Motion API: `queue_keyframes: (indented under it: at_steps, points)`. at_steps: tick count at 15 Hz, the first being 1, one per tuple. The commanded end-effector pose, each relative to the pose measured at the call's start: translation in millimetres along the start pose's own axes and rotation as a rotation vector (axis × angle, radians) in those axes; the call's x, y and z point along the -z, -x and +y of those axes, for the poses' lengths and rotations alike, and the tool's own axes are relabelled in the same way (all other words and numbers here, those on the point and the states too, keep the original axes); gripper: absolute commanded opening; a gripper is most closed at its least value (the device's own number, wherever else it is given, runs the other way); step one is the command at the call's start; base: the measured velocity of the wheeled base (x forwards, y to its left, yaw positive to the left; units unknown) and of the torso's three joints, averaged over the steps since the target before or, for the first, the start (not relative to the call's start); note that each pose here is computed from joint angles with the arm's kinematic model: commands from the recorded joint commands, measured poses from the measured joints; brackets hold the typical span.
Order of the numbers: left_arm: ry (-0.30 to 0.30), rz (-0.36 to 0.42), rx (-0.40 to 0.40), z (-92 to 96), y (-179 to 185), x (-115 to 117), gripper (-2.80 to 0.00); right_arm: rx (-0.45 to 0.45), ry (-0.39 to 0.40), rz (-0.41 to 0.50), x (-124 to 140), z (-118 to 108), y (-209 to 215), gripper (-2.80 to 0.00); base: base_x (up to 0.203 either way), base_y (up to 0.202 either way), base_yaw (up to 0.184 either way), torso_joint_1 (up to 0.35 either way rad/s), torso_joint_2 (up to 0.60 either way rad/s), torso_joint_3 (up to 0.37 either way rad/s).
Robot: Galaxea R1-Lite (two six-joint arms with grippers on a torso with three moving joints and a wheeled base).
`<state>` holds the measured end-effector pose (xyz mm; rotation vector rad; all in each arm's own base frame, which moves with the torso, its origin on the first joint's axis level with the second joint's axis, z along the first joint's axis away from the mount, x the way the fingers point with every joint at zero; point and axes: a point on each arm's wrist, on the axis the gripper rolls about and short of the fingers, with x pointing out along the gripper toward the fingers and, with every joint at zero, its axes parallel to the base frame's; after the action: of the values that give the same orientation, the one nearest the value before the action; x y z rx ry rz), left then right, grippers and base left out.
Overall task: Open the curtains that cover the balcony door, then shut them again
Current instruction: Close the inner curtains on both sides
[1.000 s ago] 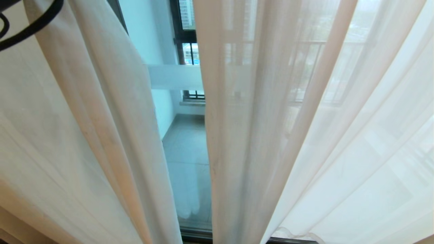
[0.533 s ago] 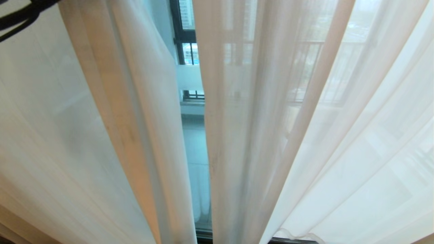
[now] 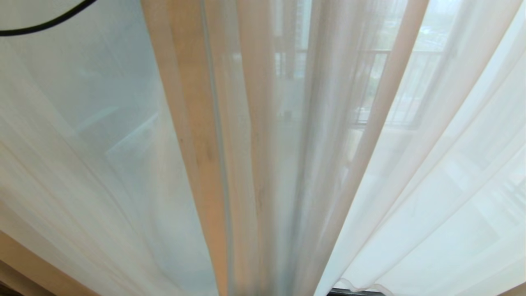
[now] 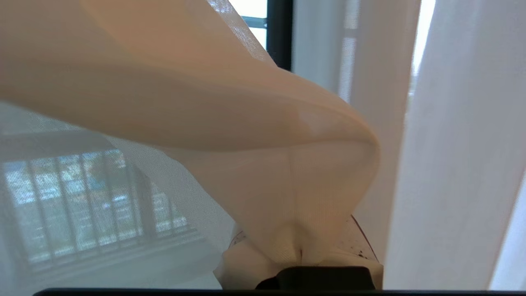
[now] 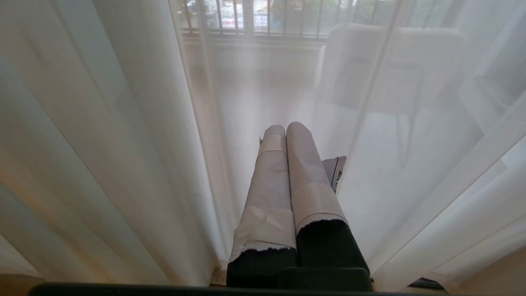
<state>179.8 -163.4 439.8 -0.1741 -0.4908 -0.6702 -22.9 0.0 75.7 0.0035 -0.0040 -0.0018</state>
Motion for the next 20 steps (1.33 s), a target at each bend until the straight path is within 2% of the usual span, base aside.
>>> queue_keyframes:
  at_steps: [1,8,11,16,20]
  points:
    - [0.023,0.017,0.035,-15.0,-17.9,15.5,-2.80,0.000,0.000,0.001,-0.1,0.0,-0.1,-2.80,0.000,0.000,0.000,0.000,0.00,0.000]
    - [0.068,-0.021,0.114,-51.5,-61.0,36.5,-2.80,0.000,0.000,0.001,-0.1,0.0,-0.1,-2.80,0.000,0.000,0.000,0.000,0.00,0.000]
    - [0.093,-0.024,0.155,-73.7,-77.0,54.1,-2.80,0.000,0.000,0.001,-0.1,0.0,-0.1,-2.80,0.000,0.000,0.000,0.000,0.00,0.000]
    - [0.120,0.025,0.223,-105.9,-81.5,79.8,-2.80,0.000,0.000,0.001,-0.1,0.0,-0.1,-2.80,0.000,0.000,0.000,0.000,0.00,0.000]
    - [0.158,0.031,0.294,-134.5,-72.8,77.2,-2.80,0.000,0.000,0.001,-0.1,0.0,-0.1,-2.80,0.000,0.000,0.000,0.000,0.00,0.000]
